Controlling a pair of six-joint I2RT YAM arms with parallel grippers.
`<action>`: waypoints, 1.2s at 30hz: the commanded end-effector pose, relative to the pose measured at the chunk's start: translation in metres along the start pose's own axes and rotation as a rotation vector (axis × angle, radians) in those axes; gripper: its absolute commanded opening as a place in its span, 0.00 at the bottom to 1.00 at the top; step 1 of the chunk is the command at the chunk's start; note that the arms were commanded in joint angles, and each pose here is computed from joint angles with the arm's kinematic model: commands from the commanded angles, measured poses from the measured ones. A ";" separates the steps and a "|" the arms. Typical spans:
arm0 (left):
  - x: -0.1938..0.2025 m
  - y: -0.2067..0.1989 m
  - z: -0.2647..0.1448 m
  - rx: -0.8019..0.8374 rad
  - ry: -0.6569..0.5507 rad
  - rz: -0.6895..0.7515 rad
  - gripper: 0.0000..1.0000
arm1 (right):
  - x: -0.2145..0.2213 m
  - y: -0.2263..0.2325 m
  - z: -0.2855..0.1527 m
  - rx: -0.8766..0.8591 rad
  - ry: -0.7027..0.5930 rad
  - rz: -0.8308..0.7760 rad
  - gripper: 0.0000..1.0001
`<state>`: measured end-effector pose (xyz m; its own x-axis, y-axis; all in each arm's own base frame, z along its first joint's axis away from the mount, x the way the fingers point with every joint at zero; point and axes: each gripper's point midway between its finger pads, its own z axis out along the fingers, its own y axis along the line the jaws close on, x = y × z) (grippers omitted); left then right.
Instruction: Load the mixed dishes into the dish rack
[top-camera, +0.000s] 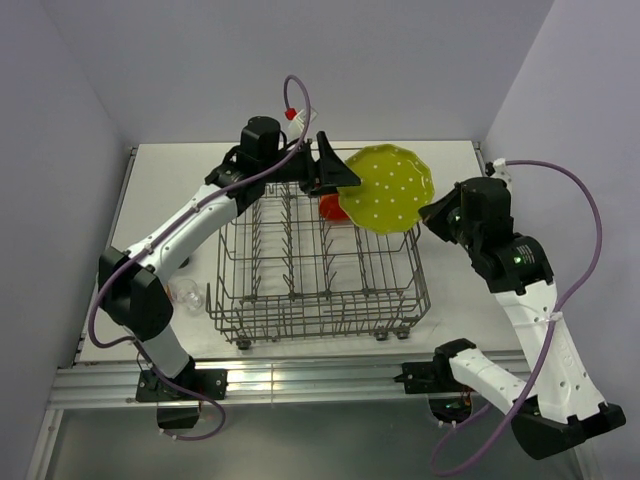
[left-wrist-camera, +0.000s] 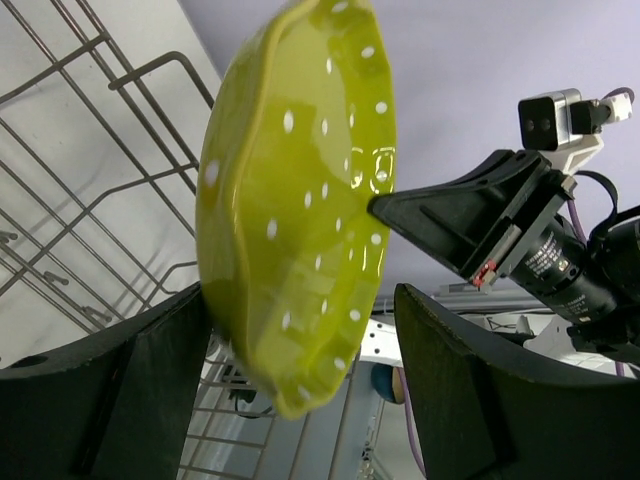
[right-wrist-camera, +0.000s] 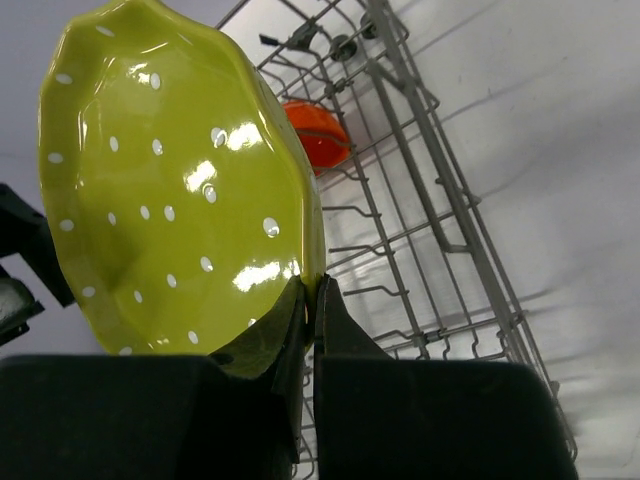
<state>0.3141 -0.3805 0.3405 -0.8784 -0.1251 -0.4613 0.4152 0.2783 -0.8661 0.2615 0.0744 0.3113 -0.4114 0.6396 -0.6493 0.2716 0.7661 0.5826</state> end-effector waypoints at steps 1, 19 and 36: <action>-0.010 -0.025 0.001 0.061 -0.027 0.053 0.78 | -0.050 0.067 -0.023 -0.237 -0.170 0.111 0.00; 0.010 -0.026 -0.033 0.048 -0.036 0.124 0.00 | -0.020 0.102 0.001 -0.346 -0.033 -0.123 0.00; 0.034 -0.038 -0.125 0.027 -0.125 0.289 0.00 | 0.022 0.156 -0.019 -0.779 0.139 -0.494 0.93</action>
<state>0.2631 -0.2842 0.3240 -0.8097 -0.1670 -0.5625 0.4620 0.4095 -0.7867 0.2855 0.1840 0.3781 -0.4915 0.3138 -0.8124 -0.4074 0.7416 0.5330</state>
